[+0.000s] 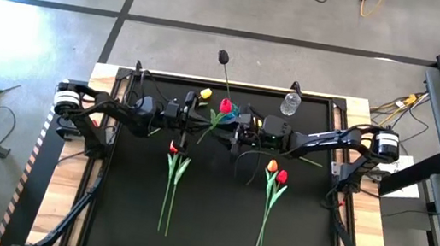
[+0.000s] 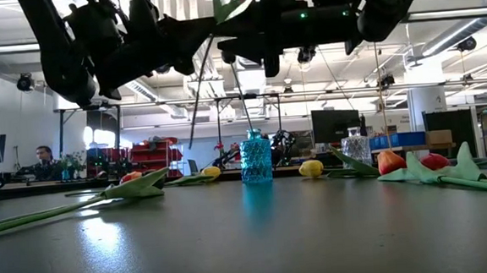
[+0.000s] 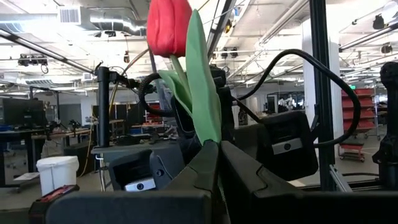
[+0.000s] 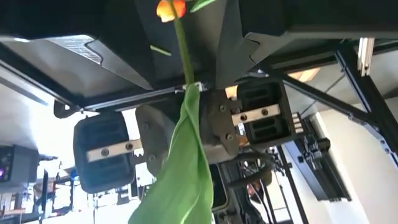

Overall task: Sort flowers into vase by color
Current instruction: Put the top red flower into the transparent blue vase

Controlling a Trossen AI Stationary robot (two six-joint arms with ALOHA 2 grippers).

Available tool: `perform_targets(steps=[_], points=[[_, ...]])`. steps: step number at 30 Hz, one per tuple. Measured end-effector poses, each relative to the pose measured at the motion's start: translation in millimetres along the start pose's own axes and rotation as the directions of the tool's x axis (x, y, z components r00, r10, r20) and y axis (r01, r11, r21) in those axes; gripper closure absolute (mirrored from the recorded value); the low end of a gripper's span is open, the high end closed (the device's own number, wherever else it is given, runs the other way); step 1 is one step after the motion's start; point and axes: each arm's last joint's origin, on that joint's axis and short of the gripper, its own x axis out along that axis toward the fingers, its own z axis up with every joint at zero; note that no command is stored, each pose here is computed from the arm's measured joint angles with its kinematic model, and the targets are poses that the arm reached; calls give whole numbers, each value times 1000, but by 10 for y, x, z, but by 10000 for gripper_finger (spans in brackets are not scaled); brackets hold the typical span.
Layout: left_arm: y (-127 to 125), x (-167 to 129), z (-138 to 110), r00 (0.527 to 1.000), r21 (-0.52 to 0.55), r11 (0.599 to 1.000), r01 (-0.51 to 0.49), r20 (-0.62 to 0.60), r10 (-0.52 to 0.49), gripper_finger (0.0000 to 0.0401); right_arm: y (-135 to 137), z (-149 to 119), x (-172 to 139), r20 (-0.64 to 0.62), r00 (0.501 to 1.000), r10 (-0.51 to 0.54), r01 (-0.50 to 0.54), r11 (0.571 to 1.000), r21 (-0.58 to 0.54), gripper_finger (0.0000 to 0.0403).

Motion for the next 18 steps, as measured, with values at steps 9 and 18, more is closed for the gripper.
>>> perform_targets(steps=[9, 18], points=[[1, 2, 2, 1000, -3, 1000, 0, 1, 0, 401, 24, 24, -7, -8, 1000, -7, 6, 999, -34, 198], [-1, 7, 2, 1000, -4, 1000, 1, 2, -1, 401, 32, 105, 70, 14, 1000, -4, 5, 996, -88, 245]])
